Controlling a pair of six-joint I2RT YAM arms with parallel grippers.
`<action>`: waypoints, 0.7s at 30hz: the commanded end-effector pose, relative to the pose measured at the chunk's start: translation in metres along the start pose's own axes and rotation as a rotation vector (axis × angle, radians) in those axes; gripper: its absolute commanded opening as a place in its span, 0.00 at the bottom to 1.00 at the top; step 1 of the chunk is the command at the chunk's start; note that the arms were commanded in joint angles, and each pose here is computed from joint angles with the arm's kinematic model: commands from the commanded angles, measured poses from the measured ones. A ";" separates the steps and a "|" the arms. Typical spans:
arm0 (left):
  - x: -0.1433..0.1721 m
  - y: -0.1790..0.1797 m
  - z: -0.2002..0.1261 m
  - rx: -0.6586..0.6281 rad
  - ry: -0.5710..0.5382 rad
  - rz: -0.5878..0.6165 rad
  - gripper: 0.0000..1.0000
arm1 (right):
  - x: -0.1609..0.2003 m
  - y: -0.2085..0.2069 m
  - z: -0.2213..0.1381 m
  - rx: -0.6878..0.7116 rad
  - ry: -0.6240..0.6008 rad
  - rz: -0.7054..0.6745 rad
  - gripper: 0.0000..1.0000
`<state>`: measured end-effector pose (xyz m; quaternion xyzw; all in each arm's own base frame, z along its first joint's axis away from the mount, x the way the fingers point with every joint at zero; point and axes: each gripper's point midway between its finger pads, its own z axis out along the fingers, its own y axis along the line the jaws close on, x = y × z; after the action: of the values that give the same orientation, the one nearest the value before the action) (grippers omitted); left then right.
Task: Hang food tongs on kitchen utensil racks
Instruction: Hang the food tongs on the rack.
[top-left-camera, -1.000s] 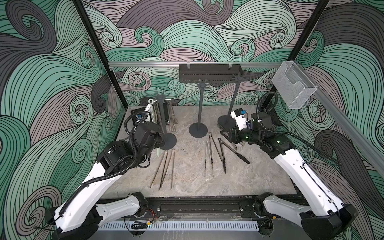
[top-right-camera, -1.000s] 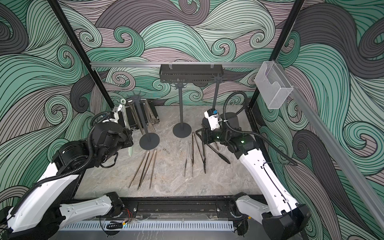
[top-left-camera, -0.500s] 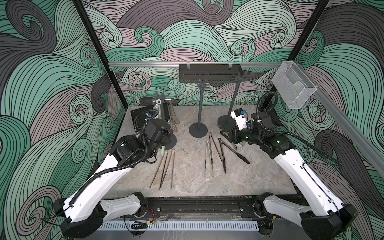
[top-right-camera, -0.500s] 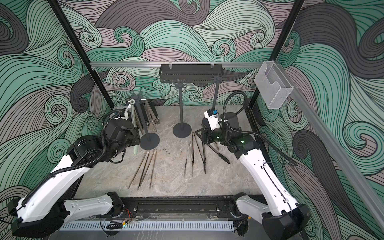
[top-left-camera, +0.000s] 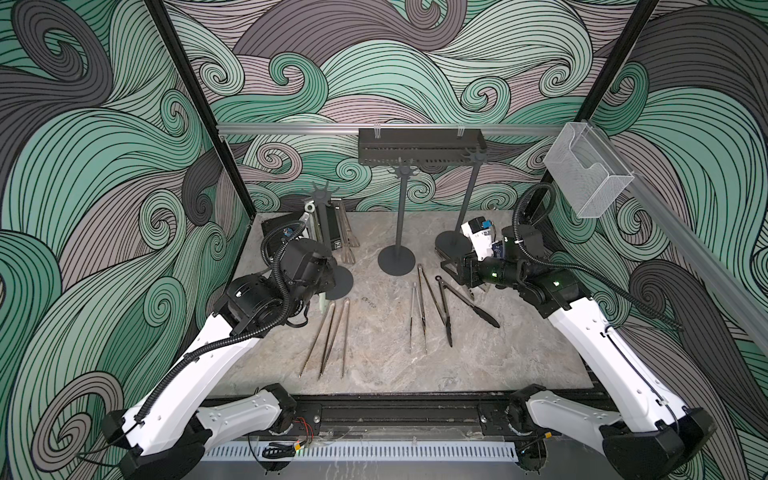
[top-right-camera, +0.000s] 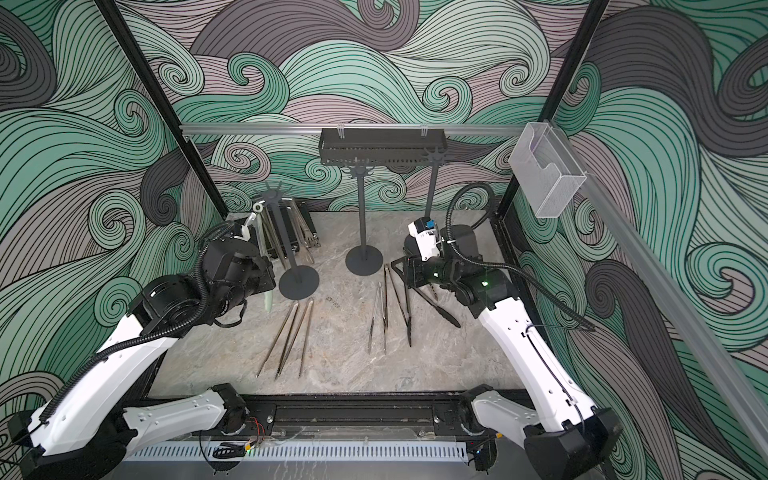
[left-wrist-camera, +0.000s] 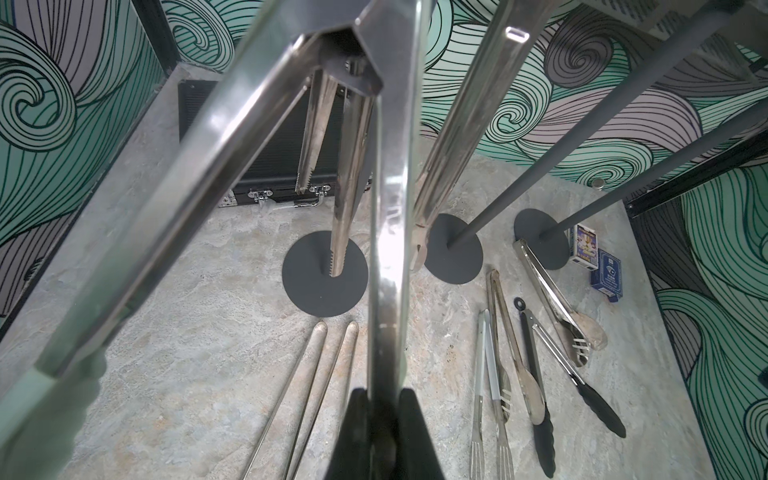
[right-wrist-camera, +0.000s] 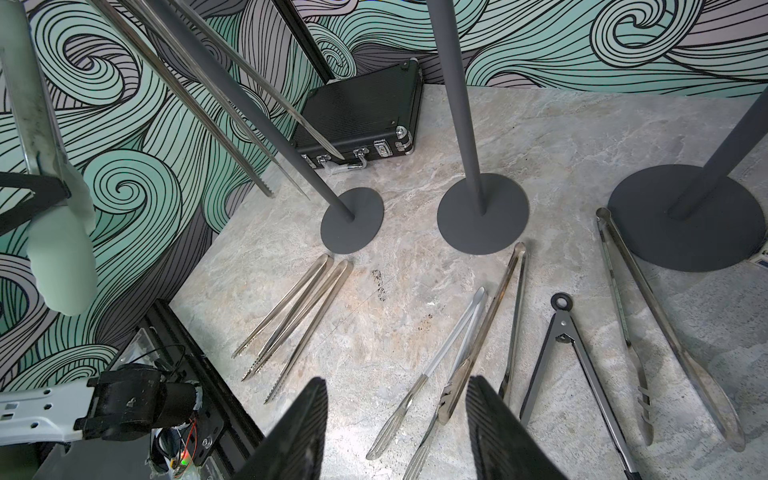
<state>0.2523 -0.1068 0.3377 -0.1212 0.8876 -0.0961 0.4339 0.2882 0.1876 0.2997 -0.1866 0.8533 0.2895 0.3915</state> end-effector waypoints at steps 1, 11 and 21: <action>-0.011 -0.008 -0.004 0.060 -0.031 -0.032 0.00 | -0.003 0.005 -0.002 -0.018 -0.010 -0.002 0.56; -0.015 -0.013 -0.003 0.078 -0.040 -0.029 0.00 | -0.003 0.005 -0.002 -0.019 -0.008 -0.003 0.56; -0.015 -0.009 0.003 0.067 -0.036 -0.033 0.00 | -0.002 0.004 0.000 -0.016 -0.003 0.000 0.56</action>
<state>0.2607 -0.1126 0.3400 -0.1198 0.8838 -0.1229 0.4352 0.2882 0.1876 0.2997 -0.1867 0.8532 0.2896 0.3914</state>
